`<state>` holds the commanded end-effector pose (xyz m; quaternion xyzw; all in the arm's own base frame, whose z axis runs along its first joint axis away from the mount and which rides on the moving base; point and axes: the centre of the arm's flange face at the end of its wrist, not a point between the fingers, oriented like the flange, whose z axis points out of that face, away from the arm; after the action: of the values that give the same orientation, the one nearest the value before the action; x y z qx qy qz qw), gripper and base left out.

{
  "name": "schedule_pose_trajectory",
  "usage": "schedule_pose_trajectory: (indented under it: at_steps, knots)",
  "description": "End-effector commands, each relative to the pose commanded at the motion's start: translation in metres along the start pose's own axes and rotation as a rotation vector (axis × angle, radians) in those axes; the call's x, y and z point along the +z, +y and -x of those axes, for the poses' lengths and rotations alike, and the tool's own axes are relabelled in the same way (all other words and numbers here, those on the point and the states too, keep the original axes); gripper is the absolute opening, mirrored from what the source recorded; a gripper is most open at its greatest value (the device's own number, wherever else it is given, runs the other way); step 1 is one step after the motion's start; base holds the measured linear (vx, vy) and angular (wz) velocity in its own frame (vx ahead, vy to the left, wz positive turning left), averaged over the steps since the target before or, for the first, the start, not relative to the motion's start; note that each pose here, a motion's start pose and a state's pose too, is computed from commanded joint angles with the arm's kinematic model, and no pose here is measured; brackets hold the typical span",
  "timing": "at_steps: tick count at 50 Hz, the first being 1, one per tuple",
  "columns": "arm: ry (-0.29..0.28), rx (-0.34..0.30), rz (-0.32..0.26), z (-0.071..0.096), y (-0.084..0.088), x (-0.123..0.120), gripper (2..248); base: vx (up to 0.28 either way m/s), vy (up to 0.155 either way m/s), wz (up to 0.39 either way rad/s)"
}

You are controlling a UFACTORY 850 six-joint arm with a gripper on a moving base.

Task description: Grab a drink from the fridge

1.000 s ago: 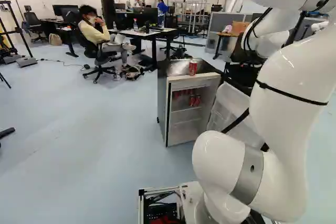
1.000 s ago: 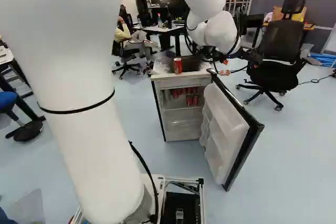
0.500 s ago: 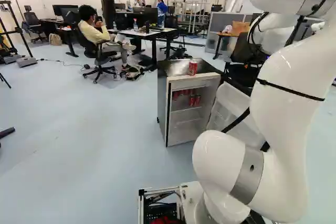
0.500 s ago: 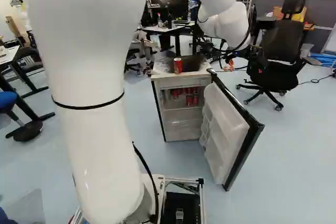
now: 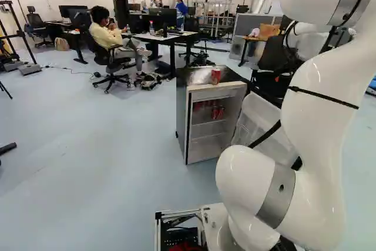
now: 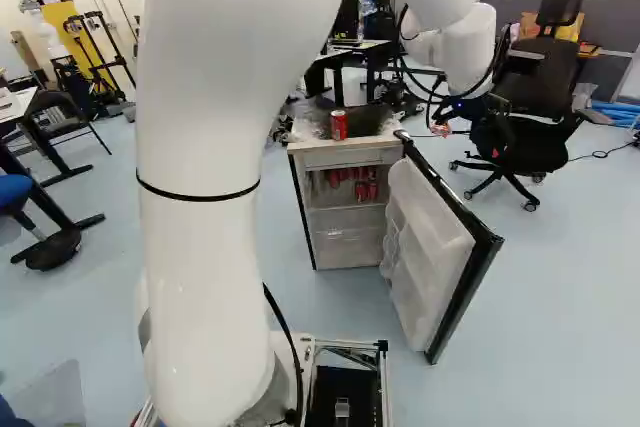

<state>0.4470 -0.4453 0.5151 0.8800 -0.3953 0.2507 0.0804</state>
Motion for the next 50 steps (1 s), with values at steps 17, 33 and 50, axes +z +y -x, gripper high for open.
schedule_pose_trajectory:
  at_steps: [17,33,50]
  knots:
    - [-0.022,0.039,0.005,-0.019,0.016,0.014,247,0.000,0.000,0.000]
    - [-0.032,0.064,0.018,-0.035,0.036,0.025,247,0.000,0.000,0.000]
    - [-0.083,0.090,0.029,-0.046,0.057,0.036,247,0.000,0.000,0.000]
